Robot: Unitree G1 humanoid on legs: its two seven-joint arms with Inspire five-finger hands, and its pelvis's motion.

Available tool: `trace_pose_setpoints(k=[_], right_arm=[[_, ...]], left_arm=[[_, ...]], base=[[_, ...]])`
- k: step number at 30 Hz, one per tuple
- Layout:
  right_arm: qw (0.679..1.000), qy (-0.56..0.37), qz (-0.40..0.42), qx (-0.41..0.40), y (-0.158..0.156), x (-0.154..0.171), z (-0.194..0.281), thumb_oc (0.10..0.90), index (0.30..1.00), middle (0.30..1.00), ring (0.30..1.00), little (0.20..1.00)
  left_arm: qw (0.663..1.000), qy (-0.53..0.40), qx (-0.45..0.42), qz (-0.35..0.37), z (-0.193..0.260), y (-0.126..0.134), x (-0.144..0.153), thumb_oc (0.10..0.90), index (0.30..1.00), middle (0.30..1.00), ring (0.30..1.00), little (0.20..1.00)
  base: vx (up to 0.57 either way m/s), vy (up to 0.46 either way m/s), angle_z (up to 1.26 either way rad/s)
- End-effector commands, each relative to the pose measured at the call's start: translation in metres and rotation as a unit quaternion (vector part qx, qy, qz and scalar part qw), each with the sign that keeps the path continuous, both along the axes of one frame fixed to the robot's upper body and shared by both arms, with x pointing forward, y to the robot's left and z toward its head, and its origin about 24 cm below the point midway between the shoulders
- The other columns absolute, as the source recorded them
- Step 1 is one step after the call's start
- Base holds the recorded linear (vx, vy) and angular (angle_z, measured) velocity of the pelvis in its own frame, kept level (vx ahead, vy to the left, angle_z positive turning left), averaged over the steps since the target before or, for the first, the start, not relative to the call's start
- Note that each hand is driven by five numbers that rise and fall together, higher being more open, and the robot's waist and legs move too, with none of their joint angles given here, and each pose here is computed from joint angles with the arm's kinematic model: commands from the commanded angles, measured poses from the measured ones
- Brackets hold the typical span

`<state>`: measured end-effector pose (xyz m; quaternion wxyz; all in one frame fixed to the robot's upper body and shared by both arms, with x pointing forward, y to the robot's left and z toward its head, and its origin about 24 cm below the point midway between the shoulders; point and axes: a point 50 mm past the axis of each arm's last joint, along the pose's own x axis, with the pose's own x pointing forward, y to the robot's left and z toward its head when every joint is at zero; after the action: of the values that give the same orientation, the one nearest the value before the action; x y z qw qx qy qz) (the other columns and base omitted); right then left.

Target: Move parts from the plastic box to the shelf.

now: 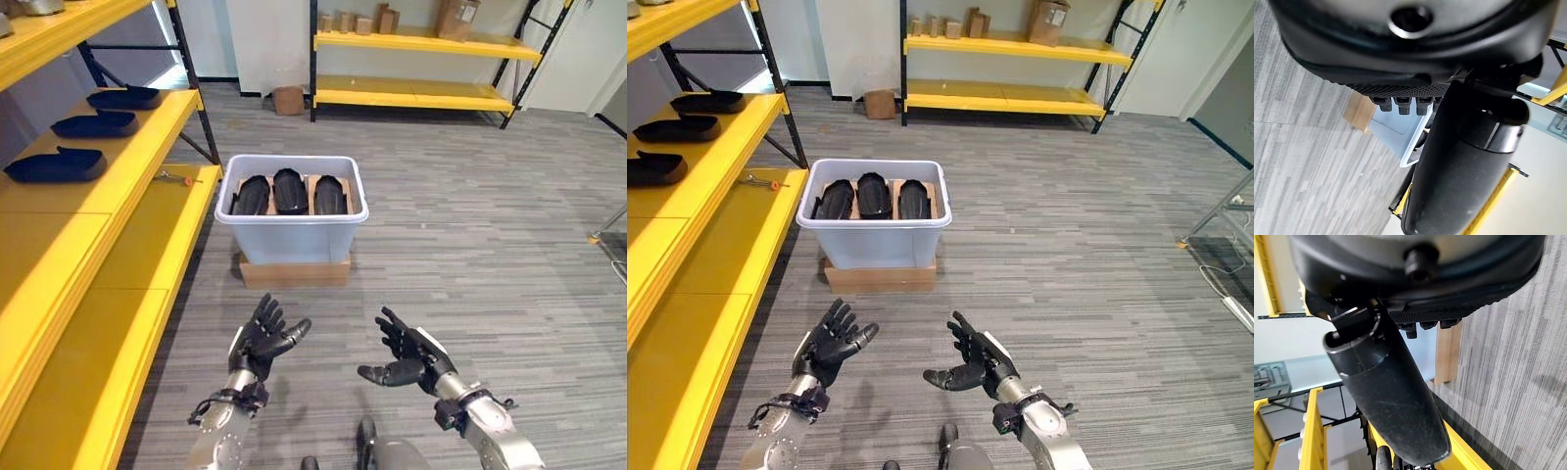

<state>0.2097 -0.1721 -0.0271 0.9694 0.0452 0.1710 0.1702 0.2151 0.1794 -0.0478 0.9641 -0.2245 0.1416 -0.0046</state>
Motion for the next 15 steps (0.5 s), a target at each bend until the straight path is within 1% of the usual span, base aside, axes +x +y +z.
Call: trace_pose_setpoints(k=[1, 4, 7, 11, 15], right_arm=[[0.991, -0.127, -0.033, 0.034, -0.0015, 0.0252, 0.0411, 0.900, 1.000, 1.000, 1.000, 1.000], [0.991, -0.123, -0.046, 0.027, -0.0051, 0.0237, 0.0370, 0.900, 1.000, 1.000, 1.000, 1.000], [0.992, -0.118, -0.044, 0.017, -0.0053, 0.0220, 0.0355, 0.900, 1.000, 1.000, 1.000, 1.000], [0.993, -0.109, -0.035, -0.004, -0.0052, 0.0198, 0.0336, 0.900, 1.000, 1.000, 1.000, 1.000], [0.994, -0.103, -0.038, -0.006, -0.0064, 0.0198, 0.0320, 0.900, 1.000, 1.000, 1.000, 1.000]], left_arm=[[0.994, -0.094, 0.000, -0.051, 0.0291, -0.0119, 0.0120, 0.900, 1.000, 1.000, 1.000, 1.000], [0.994, -0.085, 0.000, -0.064, 0.0247, -0.0162, 0.0085, 0.900, 1.000, 1.000, 1.000, 1.000], [0.995, -0.077, 0.005, -0.067, 0.0218, -0.0151, 0.0052, 0.900, 1.000, 1.000, 1.000, 1.000], [0.996, -0.068, 0.010, -0.049, 0.0231, -0.0115, 0.0031, 0.900, 1.000, 1.000, 1.000, 1.000], [0.997, -0.068, 0.005, -0.029, 0.0241, -0.0094, 0.0047, 0.900, 1.000, 1.000, 1.000, 1.000]], base=[[0.34, -0.118, 0.61], [0.31, -0.116, 0.62], [0.34, -0.135, 0.44], [0.32, -0.140, 0.11], [0.25, -0.162, -0.08]])
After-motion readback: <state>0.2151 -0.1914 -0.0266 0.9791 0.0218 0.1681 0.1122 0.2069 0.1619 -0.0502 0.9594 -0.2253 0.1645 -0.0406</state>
